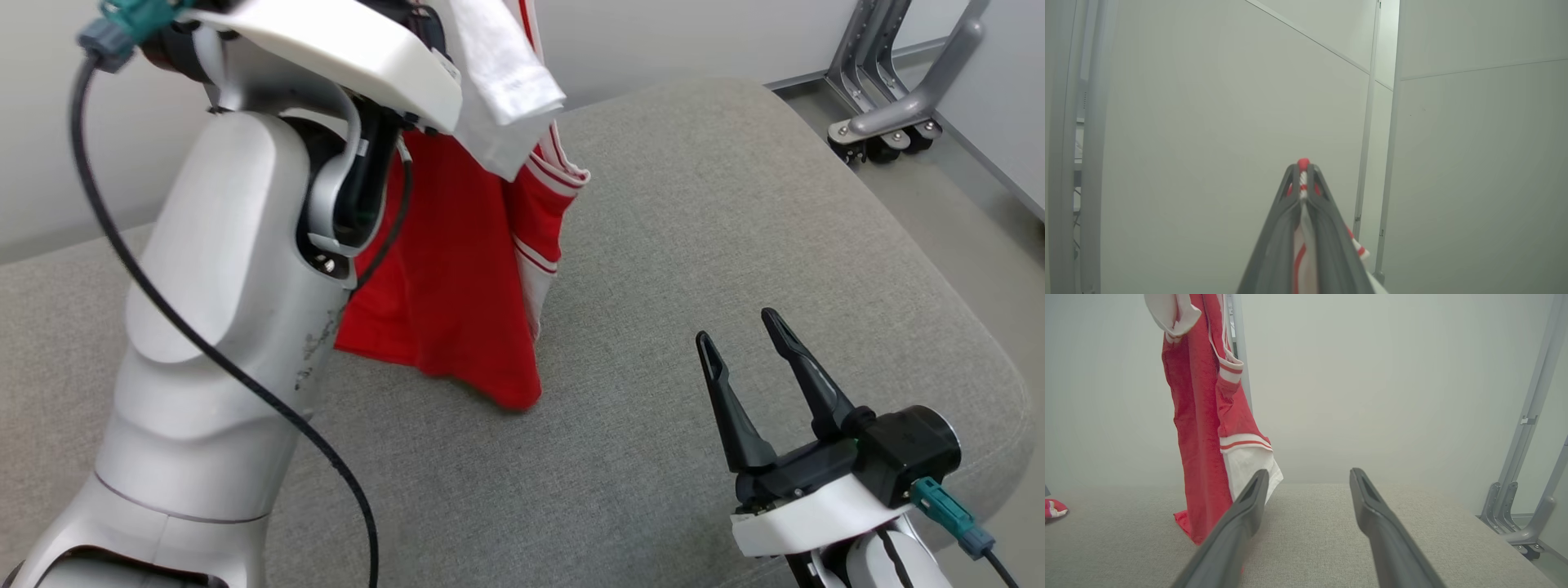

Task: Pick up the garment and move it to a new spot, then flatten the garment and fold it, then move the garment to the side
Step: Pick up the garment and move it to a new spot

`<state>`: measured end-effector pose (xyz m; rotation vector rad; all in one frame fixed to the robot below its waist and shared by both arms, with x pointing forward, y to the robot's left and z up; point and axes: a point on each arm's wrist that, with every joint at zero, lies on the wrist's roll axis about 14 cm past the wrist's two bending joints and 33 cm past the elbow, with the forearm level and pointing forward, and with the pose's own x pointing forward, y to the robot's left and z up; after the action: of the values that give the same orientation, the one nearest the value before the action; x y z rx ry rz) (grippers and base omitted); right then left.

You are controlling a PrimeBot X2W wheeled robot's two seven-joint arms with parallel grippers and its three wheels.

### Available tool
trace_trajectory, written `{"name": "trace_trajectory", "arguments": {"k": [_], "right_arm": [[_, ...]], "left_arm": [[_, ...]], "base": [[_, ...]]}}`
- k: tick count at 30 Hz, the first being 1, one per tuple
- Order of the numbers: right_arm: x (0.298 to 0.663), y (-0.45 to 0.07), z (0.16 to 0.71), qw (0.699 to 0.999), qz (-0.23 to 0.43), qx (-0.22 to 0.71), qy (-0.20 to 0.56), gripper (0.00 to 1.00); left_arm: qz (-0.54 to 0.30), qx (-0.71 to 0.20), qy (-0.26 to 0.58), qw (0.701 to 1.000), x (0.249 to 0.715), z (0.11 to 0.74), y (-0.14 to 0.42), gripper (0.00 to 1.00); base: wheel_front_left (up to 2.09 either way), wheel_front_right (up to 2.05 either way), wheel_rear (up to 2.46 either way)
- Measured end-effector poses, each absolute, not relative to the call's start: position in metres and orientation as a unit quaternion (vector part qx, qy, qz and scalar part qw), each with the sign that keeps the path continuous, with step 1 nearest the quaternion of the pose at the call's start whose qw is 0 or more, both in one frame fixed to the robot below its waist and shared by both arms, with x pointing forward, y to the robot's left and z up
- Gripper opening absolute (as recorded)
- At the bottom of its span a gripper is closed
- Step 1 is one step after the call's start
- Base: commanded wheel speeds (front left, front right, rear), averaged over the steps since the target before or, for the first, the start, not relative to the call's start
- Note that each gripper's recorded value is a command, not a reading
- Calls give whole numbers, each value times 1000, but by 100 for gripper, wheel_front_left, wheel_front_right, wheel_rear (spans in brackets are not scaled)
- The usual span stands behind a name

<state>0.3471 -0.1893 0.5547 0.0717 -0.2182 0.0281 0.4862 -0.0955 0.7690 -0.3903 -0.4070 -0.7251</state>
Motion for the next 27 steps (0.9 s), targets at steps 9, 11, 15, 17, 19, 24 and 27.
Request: {"name": "trace_trajectory", "arguments": {"k": [9,11,15,17,19,24,27], "right_arm": [[360,-189,546,995,15,39,-95,100],[364,-186,544,995,21,40,-93,100],[373,-179,541,995,34,42,-88,100],[376,-175,539,995,39,43,-86,100],[378,-173,538,995,43,43,-85,100],[380,-167,537,994,52,39,-84,100],[380,-162,536,994,59,39,-83,100]], "left_arm": [[-325,-177,-77,926,512,659,-100,0],[-306,-169,-44,936,518,625,-88,0],[-255,-147,2,956,527,565,-51,0],[-227,-133,13,965,529,541,-30,0],[-201,-119,24,972,529,521,-10,0],[-152,-107,54,981,517,482,30,0],[-143,-117,72,980,504,468,40,47]], "base": [[0,0,0],[0,0,0],[0,0,0],[0,0,0],[0,0,0],[0,0,0],[0,0,0]]}}
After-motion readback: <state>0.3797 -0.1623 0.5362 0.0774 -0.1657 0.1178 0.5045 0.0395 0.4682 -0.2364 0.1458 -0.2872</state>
